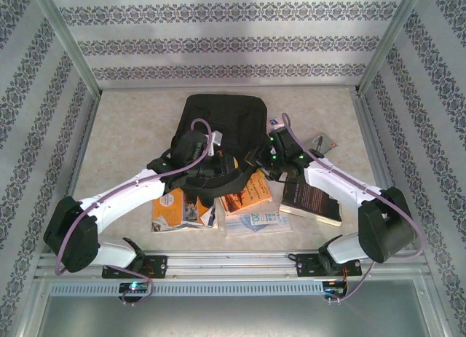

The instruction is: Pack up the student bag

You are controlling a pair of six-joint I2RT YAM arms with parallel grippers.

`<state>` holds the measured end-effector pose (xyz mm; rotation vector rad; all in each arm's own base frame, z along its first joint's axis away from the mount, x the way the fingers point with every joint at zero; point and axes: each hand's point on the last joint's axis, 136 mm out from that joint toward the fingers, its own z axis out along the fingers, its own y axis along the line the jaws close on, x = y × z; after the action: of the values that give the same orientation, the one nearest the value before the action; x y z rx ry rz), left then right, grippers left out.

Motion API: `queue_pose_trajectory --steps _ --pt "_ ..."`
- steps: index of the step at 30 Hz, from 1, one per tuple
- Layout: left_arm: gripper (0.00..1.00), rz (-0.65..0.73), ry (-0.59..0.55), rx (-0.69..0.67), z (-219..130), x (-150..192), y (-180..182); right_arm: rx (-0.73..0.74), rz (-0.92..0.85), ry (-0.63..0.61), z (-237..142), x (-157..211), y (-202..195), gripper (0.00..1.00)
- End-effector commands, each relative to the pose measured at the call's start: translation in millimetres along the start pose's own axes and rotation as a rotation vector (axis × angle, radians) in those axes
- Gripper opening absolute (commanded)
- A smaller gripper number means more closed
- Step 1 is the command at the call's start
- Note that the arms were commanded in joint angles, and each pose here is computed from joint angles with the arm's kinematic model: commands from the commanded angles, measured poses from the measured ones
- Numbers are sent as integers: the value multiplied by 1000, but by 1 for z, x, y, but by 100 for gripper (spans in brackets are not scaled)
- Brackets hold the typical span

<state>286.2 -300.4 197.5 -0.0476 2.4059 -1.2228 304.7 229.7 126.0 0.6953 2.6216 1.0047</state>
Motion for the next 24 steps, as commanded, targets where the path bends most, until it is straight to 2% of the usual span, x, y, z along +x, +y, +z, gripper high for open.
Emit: queue_pose_trajectory --steps 1,5,11,24 --pt "0 31 -25 -15 -4 2 3 -47 -13 29 7 10 10 48" --pt "0 33 -30 -24 0 2 8 -111 -29 69 14 18 19 34" --pt "0 29 -44 -13 4 2 12 -156 -71 90 15 26 28 26" --pt "2 13 -77 9 8 -1 14 -283 -213 132 10 45 43 26"
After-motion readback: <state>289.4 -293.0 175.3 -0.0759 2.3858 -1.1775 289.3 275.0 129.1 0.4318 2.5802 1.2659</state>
